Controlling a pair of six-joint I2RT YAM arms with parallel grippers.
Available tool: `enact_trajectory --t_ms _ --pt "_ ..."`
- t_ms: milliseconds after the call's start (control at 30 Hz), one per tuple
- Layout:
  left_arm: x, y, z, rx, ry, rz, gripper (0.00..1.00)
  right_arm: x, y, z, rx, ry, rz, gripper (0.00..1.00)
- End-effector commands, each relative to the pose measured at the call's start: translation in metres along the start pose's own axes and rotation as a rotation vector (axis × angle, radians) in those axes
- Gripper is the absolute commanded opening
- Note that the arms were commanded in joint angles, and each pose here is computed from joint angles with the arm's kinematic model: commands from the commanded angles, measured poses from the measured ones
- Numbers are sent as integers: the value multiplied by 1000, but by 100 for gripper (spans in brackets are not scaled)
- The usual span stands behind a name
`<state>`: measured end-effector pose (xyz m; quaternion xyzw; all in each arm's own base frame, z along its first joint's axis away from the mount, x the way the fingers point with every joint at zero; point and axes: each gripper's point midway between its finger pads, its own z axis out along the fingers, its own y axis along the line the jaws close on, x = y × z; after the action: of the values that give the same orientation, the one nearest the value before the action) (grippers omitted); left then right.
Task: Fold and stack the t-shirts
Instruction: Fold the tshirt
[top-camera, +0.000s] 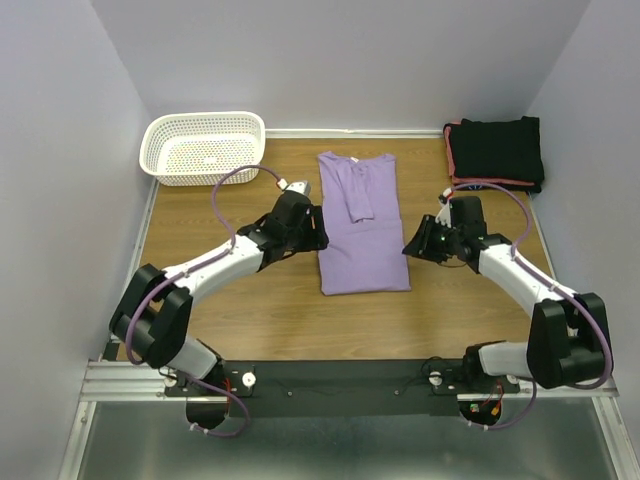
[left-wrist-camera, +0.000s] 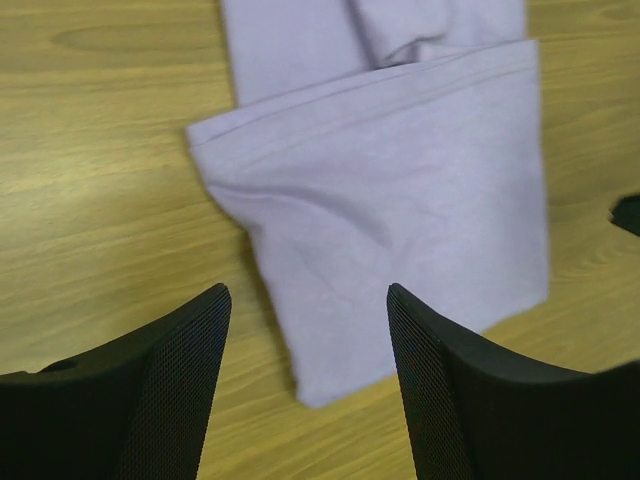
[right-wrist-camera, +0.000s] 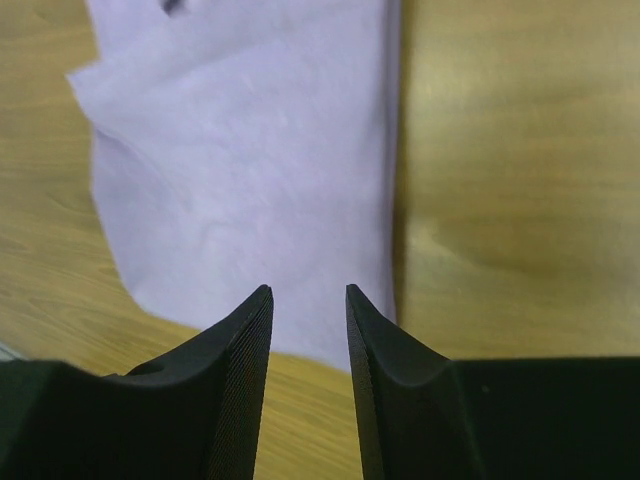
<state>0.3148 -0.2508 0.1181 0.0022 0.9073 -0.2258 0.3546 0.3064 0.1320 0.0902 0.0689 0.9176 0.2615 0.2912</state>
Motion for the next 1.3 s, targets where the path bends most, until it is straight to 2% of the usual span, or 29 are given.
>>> enact_trajectory --t_ms 0,200,367,467,633,700,733,767,867,967,1100,1267 --pt "4 34 26 -148 1 7 72 31 -20 -9 83 60 -19 43" --pt "0 47 69 -207 55 44 63 35 -18 -15 65 54 -32 44" --pt "-5 53 89 -233 77 57 57 37 -18 -17 61 50 -38 44" --pt "-5 54 99 -232 90 77 47 41 -20 -17 65 59 -39 44" --pt "0 53 109 -225 121 101 38 42 -21 -16 69 64 -41 44" --pt "1 53 110 -220 126 101 31 40 -21 -16 72 59 -43 44" --pt "-2 51 110 -216 118 106 21 40 -22 -16 72 59 -42 44" --pt "-5 49 109 -211 107 111 17 40 -22 -16 74 60 -44 44" --pt "-24 39 106 -176 60 158 9 43 -23 -15 75 67 -42 44" --pt "-49 25 102 -138 -8 199 8 45 -25 -14 80 73 -41 44" --pt "-62 14 105 -94 -44 237 8 48 -28 -13 87 83 -41 44" --pt "-58 11 117 -54 -48 258 8 53 -31 -11 94 96 -42 44"
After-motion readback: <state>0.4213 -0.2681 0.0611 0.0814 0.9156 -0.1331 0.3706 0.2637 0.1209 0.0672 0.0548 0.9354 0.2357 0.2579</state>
